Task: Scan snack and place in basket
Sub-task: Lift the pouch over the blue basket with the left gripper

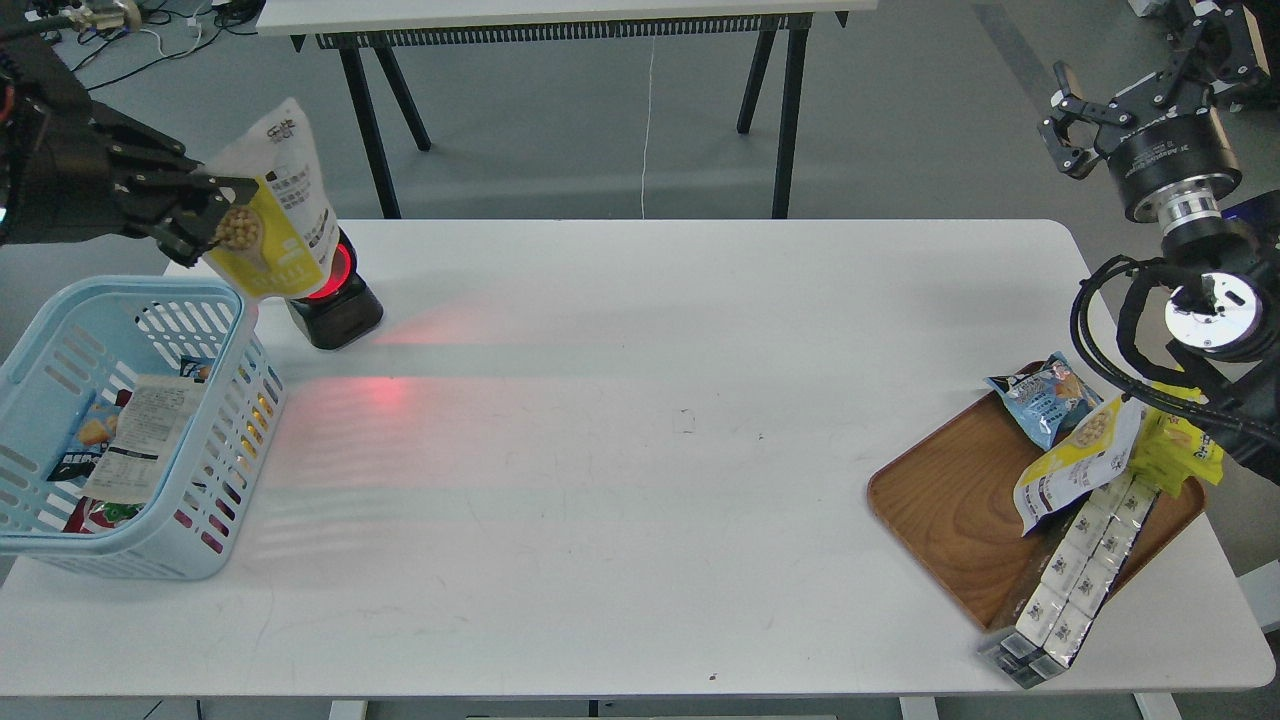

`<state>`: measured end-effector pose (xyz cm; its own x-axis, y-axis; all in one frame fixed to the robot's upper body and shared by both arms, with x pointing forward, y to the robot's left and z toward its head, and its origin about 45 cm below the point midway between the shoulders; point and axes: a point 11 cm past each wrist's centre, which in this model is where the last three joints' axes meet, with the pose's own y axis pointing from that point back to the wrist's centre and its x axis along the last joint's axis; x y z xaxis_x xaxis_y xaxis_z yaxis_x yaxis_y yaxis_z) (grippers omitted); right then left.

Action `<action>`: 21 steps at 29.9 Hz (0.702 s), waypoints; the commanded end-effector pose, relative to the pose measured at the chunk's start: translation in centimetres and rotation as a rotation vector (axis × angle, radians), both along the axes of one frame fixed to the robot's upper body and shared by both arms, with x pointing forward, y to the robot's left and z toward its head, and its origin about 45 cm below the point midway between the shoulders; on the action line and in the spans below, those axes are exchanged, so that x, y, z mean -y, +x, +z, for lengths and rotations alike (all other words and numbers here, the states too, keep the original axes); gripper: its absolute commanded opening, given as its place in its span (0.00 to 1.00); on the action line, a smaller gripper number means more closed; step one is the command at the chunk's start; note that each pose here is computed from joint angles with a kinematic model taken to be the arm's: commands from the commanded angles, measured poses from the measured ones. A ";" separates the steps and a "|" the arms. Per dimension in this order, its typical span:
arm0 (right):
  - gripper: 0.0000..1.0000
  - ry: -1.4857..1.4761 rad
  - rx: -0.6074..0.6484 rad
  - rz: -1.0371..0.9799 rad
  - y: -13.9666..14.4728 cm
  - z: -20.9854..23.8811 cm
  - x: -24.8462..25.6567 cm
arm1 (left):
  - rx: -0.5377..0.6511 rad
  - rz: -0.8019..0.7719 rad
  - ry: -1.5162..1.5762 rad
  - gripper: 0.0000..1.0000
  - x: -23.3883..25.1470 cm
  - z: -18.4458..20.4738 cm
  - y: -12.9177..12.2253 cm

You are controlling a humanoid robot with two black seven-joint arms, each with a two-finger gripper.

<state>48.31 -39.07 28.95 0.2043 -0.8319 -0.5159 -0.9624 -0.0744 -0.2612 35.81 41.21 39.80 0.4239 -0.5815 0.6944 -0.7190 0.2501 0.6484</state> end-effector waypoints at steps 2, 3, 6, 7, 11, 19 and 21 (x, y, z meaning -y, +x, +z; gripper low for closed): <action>0.99 0.003 -0.005 -0.002 0.0 -0.3 -0.1 | -0.033 0.082 -0.004 0.00 -2.9 -0.1 -1.7; 0.99 0.003 -0.005 -0.002 0.0 -0.3 -0.1 | -0.036 0.098 0.002 0.00 -3.5 -0.1 -2.0; 0.99 0.003 -0.004 -0.002 0.0 -0.2 -0.1 | -0.030 0.155 0.018 0.00 -5.5 0.5 -2.6; 0.99 0.002 -0.006 -0.004 0.0 -0.3 -0.1 | -0.031 0.168 0.025 0.00 -5.9 0.6 -2.9; 0.99 0.001 -0.006 -0.003 0.0 -0.3 -0.1 | -0.069 0.206 0.049 0.00 -7.4 -0.3 -4.1; 0.99 -0.005 -0.010 -0.016 0.0 -0.5 0.4 | -0.107 0.232 0.019 0.00 -7.9 -1.1 -4.8; 0.99 -0.004 -0.010 -0.017 0.0 -0.5 0.4 | -0.106 0.230 0.008 0.00 -7.7 -1.1 -4.8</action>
